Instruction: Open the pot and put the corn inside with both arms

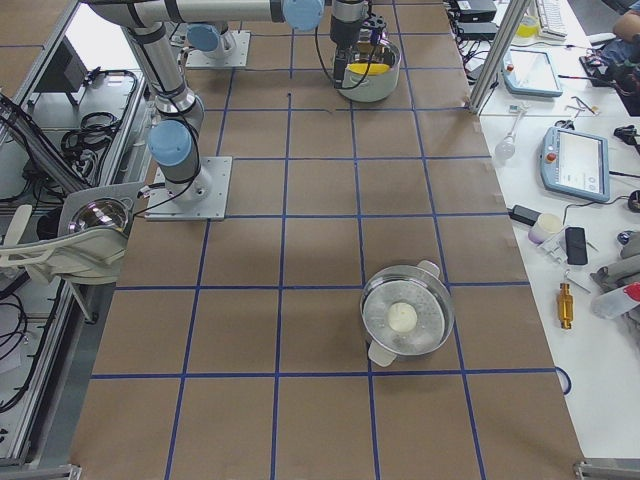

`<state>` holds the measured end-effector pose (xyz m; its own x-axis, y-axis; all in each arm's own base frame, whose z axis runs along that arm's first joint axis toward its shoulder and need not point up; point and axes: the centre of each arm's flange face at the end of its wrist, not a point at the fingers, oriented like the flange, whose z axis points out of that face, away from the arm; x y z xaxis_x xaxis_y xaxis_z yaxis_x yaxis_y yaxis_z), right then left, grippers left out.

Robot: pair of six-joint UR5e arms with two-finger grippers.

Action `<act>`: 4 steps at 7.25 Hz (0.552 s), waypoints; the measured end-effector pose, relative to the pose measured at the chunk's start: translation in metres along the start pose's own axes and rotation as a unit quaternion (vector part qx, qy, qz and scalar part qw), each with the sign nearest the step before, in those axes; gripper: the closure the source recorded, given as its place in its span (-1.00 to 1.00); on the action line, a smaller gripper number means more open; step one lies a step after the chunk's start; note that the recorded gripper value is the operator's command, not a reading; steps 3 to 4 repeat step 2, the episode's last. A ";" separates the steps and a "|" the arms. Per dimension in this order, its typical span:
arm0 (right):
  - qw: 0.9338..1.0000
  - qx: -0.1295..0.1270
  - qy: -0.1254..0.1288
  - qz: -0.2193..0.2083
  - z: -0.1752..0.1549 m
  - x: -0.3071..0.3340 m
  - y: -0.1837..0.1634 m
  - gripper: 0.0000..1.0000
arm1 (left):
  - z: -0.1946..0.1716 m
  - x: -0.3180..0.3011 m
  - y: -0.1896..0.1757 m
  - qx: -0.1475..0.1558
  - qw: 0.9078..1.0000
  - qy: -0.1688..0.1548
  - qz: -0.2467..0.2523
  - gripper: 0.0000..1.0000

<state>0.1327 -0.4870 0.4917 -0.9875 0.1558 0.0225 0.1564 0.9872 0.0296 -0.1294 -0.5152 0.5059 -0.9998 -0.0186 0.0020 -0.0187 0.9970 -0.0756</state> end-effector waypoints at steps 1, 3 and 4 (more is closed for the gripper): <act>1.000 0.002 0.000 -0.001 -0.002 0.000 0.002 -1.00 | -0.003 0.000 0.003 0.004 1.000 0.000 -0.001 -1.00; 1.000 0.003 0.000 -0.002 -0.003 0.000 0.003 -1.00 | -0.005 0.001 0.005 0.007 1.000 0.000 0.000 -1.00; 1.000 0.003 0.000 -0.002 -0.003 0.000 0.003 -1.00 | -0.005 0.001 0.005 0.007 1.000 0.000 0.000 -1.00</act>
